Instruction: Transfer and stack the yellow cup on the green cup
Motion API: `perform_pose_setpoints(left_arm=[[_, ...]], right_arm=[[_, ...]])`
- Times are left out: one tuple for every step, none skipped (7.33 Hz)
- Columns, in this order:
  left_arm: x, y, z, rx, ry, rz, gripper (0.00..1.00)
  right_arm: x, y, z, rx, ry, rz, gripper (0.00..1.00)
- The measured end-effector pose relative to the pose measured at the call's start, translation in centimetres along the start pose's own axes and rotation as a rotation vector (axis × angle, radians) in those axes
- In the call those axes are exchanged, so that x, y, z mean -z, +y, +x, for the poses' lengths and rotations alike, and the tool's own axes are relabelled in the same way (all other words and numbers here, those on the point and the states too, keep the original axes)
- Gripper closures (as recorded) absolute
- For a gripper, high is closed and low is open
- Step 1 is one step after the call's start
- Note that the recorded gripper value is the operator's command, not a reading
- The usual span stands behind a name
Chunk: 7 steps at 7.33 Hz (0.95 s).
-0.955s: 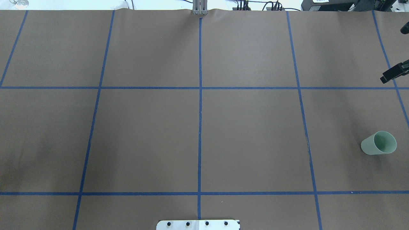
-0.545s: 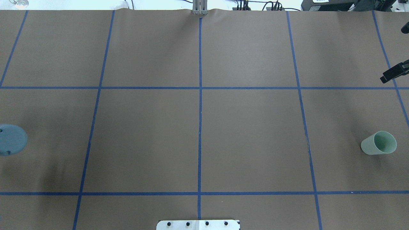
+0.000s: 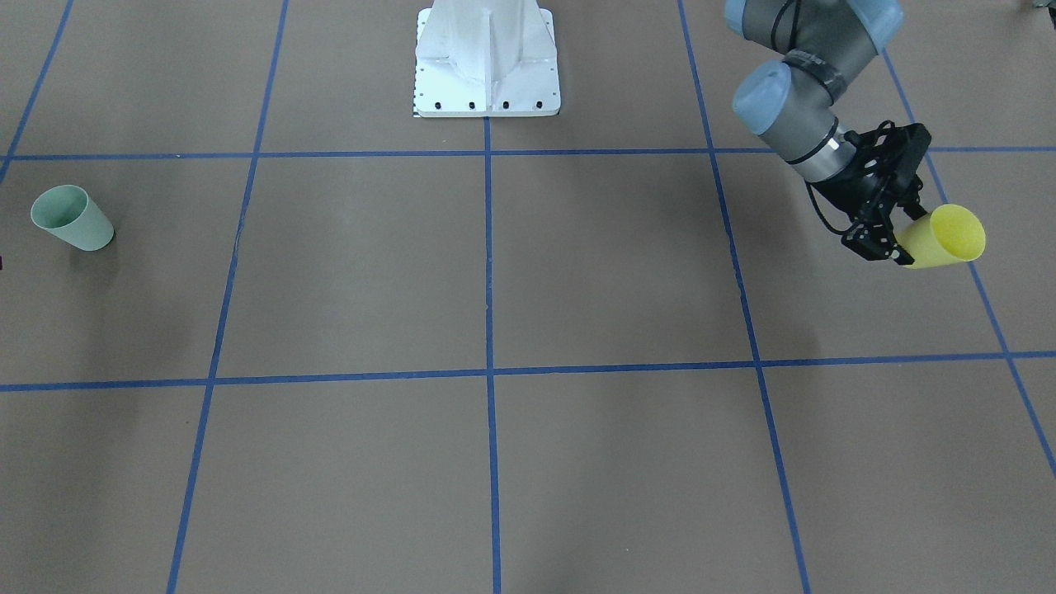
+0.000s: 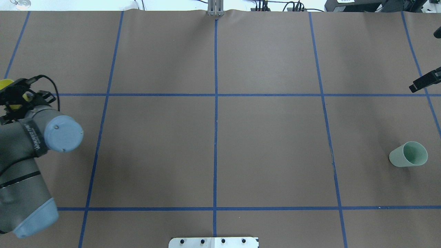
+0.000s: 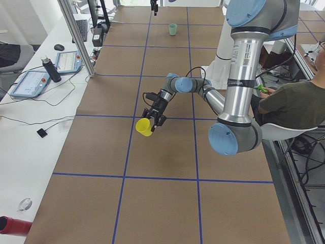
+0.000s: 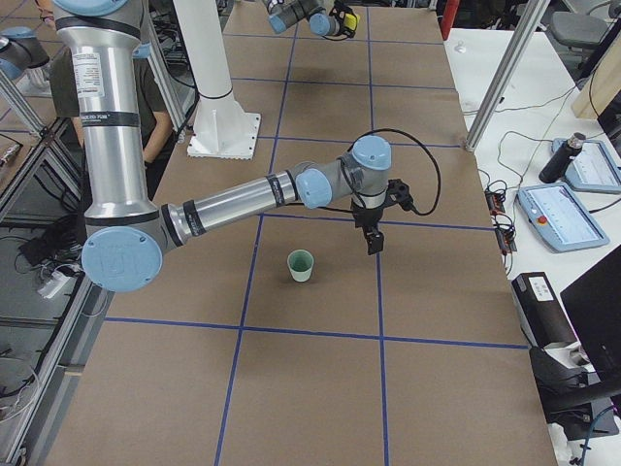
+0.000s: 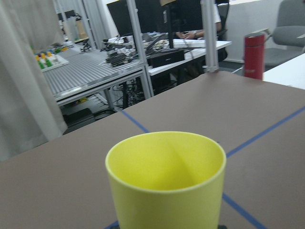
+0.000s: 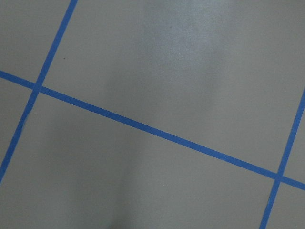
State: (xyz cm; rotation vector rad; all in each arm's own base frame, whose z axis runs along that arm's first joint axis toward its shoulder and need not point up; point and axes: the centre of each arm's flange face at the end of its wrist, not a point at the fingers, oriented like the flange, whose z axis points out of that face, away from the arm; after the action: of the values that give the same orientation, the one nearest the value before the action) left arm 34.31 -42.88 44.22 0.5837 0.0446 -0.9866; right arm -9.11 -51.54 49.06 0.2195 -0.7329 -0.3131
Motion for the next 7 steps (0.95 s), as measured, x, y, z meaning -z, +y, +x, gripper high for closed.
perform_pose_setpoints(left_arm=[[3.5,0.7,3.3,-0.04,0.08,0.003,0.52],[7.3,1.4,6.1,-0.079,0.183,0.018,0.52],[10.7,2.2,8.6,-0.118,0.297,0.045,0.53],[13.3,3.1,11.0,-0.147,0.392,0.075,0.55],[15.1,3.8,13.6,-0.15,0.482,0.11,0.54],[17.3,4.3,16.2,-0.156,0.587,0.129,0.53],[19.7,5.0,19.1,-0.189,0.717,0.131,0.53]], right_arm=[[0.2,-0.2,-0.5,0.01,-0.014,0.004,0.0],[0.6,-0.7,-1.4,0.025,-0.034,0.012,0.0],[0.7,-1.4,-2.5,0.042,-0.052,0.016,0.0],[0.7,-2.3,-3.8,0.063,-0.064,0.019,0.0],[0.8,-3.2,-5.1,0.086,-0.072,0.026,0.0],[0.9,-3.7,-5.8,0.101,-0.078,0.03,0.0],[1.0,-3.9,-6.2,0.107,-0.081,0.035,0.0]])
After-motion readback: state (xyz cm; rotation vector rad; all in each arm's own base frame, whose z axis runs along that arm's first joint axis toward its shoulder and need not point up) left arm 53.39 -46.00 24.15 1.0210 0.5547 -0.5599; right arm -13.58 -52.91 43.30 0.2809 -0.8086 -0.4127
